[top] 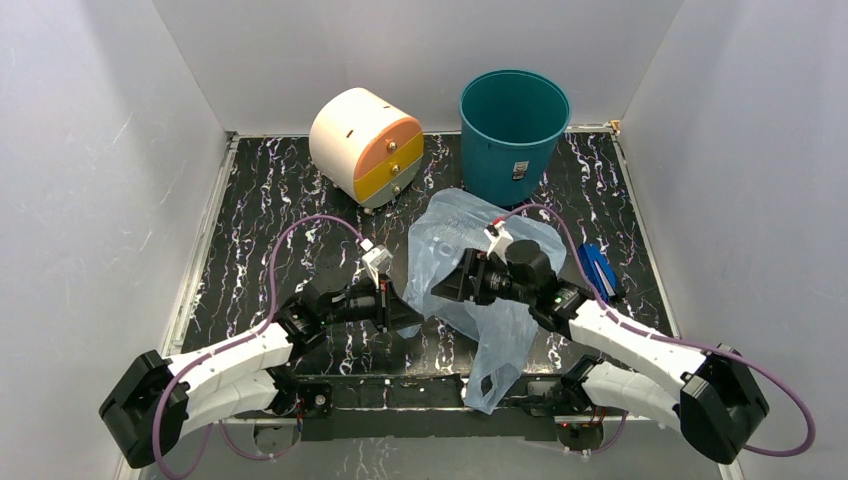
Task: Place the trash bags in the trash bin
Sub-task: Unfold the trash bag at the center of the board.
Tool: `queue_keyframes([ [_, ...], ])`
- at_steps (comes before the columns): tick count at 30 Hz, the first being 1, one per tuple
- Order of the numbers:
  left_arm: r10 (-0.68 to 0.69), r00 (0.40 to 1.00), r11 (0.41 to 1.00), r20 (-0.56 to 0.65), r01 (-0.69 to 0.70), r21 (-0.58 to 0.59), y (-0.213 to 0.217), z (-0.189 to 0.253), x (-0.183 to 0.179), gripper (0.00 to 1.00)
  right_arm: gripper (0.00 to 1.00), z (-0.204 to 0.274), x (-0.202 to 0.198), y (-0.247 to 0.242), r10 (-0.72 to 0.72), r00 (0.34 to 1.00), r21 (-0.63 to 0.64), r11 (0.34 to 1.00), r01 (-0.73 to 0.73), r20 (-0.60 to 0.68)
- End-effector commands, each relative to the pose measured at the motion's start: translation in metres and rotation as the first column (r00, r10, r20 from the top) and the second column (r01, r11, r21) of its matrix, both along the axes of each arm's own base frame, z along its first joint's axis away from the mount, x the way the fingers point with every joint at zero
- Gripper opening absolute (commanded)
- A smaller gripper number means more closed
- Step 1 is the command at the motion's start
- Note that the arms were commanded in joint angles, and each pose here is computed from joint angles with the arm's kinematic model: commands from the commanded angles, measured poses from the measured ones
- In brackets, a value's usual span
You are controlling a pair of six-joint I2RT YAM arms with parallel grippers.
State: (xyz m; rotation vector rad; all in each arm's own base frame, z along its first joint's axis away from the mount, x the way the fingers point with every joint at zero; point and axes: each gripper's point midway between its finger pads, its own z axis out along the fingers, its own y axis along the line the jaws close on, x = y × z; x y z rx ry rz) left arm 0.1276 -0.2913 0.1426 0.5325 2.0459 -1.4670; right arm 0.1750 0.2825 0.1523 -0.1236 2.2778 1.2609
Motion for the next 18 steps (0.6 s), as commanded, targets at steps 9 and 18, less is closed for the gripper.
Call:
queue_keyframes([
  [9, -0.038, 0.999, 0.999, 0.037, 0.038, -0.005, 0.0, 0.008, -0.005, 0.0, 0.71, 0.077, -0.011, 0.033, 0.084, 0.996, 0.467, 0.883, -0.056, -0.039],
  [18, -0.038, 0.999, 0.999, 0.036, 0.038, -0.014, 0.001, 0.008, -0.007, 0.0, 0.19, 0.067, -0.006, 0.042, 0.101, 0.991, 0.517, 0.855, -0.04, -0.089],
])
